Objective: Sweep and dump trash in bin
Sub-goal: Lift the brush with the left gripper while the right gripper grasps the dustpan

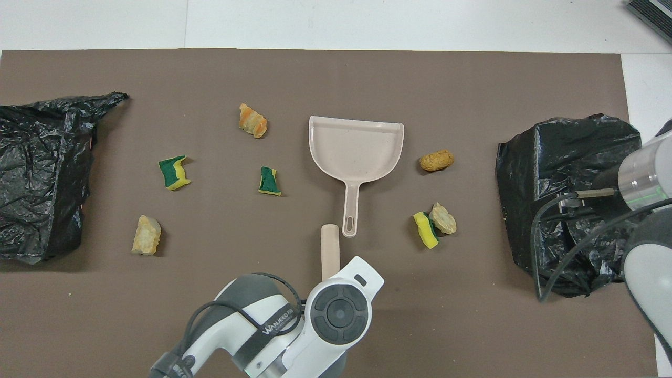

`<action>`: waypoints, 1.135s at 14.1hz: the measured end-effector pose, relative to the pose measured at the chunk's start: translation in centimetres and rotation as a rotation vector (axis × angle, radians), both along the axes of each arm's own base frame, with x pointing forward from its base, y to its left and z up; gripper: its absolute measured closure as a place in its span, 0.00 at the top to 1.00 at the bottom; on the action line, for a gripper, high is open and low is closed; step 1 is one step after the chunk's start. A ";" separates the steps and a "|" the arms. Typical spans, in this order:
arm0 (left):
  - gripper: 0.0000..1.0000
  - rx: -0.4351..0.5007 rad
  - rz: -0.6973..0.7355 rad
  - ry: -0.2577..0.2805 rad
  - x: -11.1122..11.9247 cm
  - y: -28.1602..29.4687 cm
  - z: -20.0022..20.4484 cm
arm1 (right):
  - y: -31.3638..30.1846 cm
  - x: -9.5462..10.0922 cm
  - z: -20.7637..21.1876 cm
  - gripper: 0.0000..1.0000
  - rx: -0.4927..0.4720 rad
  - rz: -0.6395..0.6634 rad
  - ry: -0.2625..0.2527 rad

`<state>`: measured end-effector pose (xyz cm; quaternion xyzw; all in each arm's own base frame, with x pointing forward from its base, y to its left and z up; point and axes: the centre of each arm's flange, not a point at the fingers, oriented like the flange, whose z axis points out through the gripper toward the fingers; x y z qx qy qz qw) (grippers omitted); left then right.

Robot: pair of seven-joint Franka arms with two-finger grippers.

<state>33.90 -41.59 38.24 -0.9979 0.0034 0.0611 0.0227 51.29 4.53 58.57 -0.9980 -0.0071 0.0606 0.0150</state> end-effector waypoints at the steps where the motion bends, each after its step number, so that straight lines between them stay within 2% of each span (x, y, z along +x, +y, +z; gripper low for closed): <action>1: 0.25 0.015 0.016 -0.001 1.0 1.0 0.4 | 0.0 0.0 -0.3 1.00 0.002 -0.001 0.003; 3: 0.25 0.048 0.047 -0.013 3.1 3.1 0.5 | 0.4 0.0 -1.4 1.00 0.007 0.005 0.010; 4: 0.25 0.059 0.069 -0.020 4.3 4.3 0.6 | 1.4 0.3 -2.3 1.00 0.010 0.006 -0.004; 8: 0.25 0.078 0.185 -0.055 9.8 9.8 2.0 | 9.2 1.9 -6.9 1.00 -0.004 -0.067 -0.033; 11: 0.25 0.149 0.286 -0.015 12.8 15.0 3.0 | 14.9 3.5 -11.0 1.00 -0.003 -0.141 -0.056; 16: 0.25 0.282 0.529 0.078 14.9 23.5 2.6 | 20.6 6.3 -14.4 1.00 0.032 -0.251 -0.056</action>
